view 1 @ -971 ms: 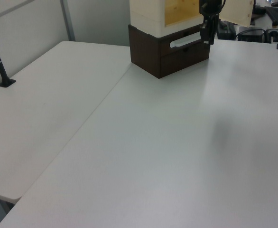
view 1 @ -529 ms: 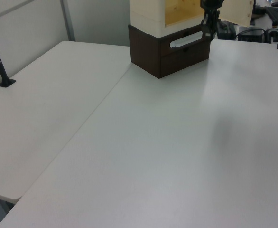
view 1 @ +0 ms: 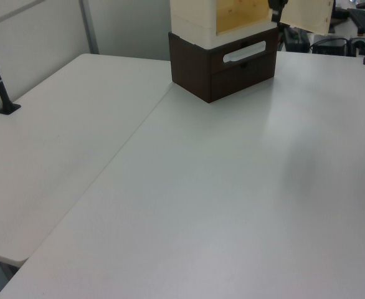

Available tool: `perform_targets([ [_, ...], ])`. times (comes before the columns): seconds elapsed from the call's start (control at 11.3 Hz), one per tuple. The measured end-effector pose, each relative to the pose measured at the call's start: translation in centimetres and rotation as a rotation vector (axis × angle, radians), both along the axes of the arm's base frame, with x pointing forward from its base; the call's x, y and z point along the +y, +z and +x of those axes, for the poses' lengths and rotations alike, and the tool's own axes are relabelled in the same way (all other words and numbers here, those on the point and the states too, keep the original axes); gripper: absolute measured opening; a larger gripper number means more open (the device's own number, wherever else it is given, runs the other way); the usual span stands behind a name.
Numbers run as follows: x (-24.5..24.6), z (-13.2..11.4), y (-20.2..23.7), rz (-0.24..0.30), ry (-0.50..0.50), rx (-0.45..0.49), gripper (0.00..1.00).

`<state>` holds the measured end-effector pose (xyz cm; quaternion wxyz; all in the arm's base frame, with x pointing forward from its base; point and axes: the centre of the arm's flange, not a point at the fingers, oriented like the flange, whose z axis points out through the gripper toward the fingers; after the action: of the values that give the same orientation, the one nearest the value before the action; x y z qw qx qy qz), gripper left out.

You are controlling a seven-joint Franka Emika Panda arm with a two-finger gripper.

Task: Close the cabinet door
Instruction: 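Move the gripper to the outer face of the open cream door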

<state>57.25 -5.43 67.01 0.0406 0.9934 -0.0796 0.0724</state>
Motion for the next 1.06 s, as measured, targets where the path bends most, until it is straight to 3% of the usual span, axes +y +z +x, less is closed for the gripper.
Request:
perform_targets([
  [0.53, -8.4, -2.1, 4.0, 0.008, -0.107, -0.082, 0.01],
  [1.06, -19.5, -8.0, 7.1, 0.0, -0.189, -0.138, 0.01],
])
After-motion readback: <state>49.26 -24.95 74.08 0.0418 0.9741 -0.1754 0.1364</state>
